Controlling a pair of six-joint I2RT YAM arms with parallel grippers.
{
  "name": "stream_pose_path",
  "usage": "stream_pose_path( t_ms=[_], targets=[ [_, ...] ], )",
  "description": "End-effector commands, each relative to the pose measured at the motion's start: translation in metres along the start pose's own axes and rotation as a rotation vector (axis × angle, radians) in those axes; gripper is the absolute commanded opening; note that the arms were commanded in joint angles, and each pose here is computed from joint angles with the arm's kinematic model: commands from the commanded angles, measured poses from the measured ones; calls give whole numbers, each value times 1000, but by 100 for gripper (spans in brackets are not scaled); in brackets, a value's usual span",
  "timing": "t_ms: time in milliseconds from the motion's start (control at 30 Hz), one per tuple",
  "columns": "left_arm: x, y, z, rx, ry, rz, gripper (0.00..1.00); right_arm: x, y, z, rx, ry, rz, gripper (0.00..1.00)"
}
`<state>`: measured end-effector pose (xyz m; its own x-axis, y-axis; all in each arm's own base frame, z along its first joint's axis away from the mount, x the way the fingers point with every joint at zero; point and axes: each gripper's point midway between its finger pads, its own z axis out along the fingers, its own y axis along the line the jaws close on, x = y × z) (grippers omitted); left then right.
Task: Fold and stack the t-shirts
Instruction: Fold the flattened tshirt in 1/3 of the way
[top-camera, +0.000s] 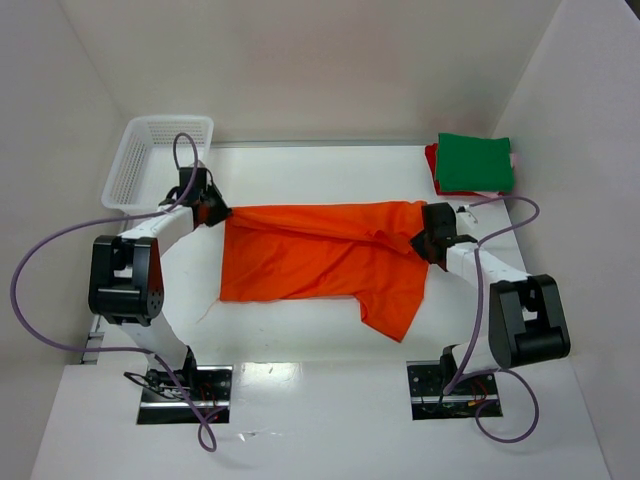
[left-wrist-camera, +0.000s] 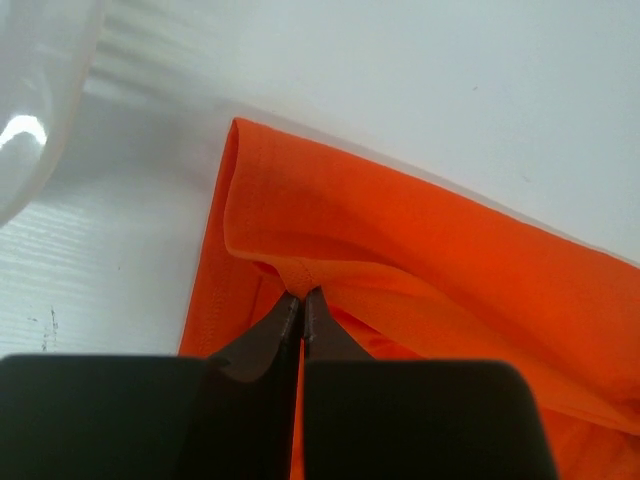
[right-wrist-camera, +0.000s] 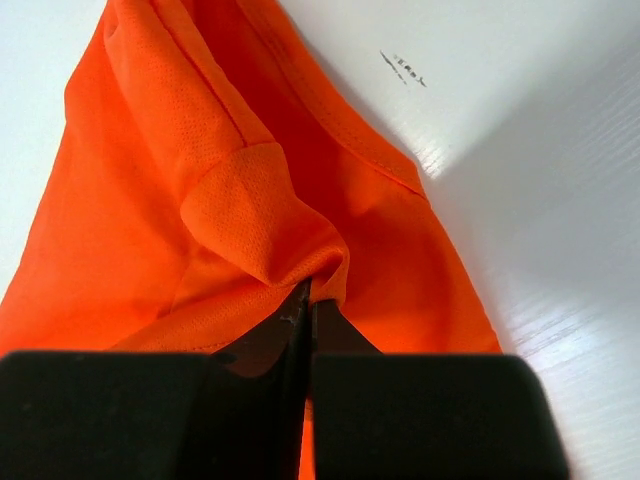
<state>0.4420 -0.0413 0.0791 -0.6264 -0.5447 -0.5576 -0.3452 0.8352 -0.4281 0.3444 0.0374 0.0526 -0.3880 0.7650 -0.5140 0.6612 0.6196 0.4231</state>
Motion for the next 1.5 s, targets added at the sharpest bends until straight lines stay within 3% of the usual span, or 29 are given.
stream_pose_path(
  t_ms=[0, 467, 1100, 1467],
  targets=[
    [-31, -13, -2, 22, -81, -10, 0, -3, -7, 3, 22, -11, 15, 3],
    [-62, -29, 0, 35, -138, -8, 0, -24, 18, 8, -29, -52, 3, 1],
    [-125, -53, 19, 76, -220, -11, 0, -120, 137, 30, -222, -160, 29, 0],
    [-108, -33, 57, 35, -154, -2, 0, -116, 142, 79, -220, -142, 5, 0]
  ],
)
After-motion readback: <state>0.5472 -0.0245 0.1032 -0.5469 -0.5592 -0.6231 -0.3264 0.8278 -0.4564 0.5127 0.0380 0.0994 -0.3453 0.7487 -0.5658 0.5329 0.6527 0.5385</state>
